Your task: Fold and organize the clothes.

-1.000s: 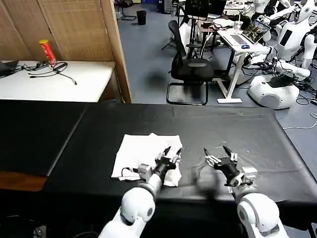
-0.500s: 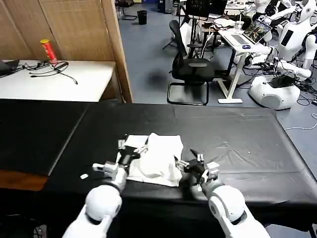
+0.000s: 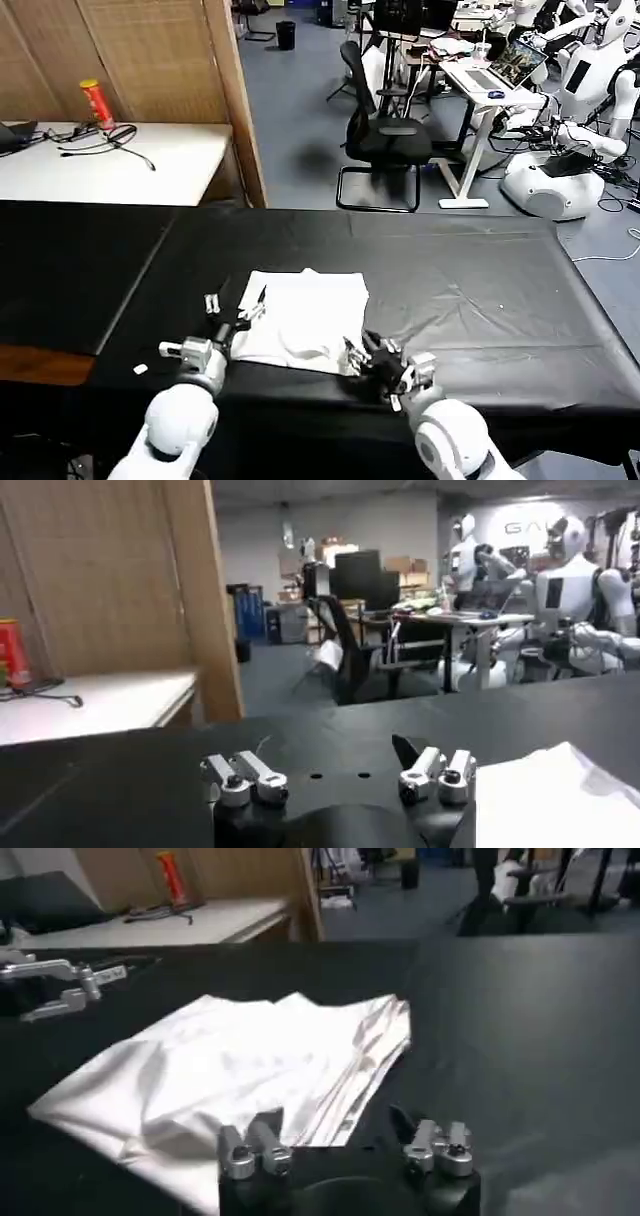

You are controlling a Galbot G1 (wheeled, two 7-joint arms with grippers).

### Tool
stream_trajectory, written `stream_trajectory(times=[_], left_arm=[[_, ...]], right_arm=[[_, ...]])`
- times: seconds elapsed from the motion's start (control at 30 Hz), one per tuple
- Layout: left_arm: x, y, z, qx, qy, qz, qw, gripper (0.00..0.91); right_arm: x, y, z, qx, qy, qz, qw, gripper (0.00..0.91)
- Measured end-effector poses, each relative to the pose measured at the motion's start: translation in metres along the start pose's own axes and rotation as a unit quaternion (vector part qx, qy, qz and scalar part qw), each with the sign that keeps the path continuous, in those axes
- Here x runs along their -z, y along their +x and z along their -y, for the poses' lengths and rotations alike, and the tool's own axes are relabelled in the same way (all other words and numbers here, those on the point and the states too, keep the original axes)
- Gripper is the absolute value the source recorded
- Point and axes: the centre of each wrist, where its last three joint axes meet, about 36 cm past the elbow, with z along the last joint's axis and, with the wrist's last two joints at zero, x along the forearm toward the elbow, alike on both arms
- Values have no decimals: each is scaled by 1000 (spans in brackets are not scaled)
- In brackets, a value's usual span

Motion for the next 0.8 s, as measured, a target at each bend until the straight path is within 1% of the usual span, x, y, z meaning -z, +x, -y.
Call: stream_trajectory(times=[0.03,0.13,0.37,0.4,0.43,0.47,0.63,0.8], left_arm=[[-1,0,-1,2,-2,1,1000,878],[-4,-1,-5,7,-4,1,1000,878],[-7,-7,-14,16,1,2,1000,878],[-8,-8,-14,15,5,0,1000,878],[-10,-9,-14,15,10,-2,1000,878],[-11,-10,-14,13,18,-5,1000,878],[-16,-10,-11,-1,65,-30,997,878],[-20,-9,-7,-4,129,-56,990,878]], right_arm=[[-1,0,0,0,-1,-1,1000,68],[-2,3,-1,-1,-3,-2,1000,20],[1,17,4,-20,-7,1,1000,20],[0,18,4,-22,-9,-1,1000,127],[-2,19,4,-22,-11,-5,1000,595],[-3,20,4,-22,-12,-7,1000,878],[0,31,4,-17,-25,0,1000,878],[11,51,7,-20,-41,21,999,878]])
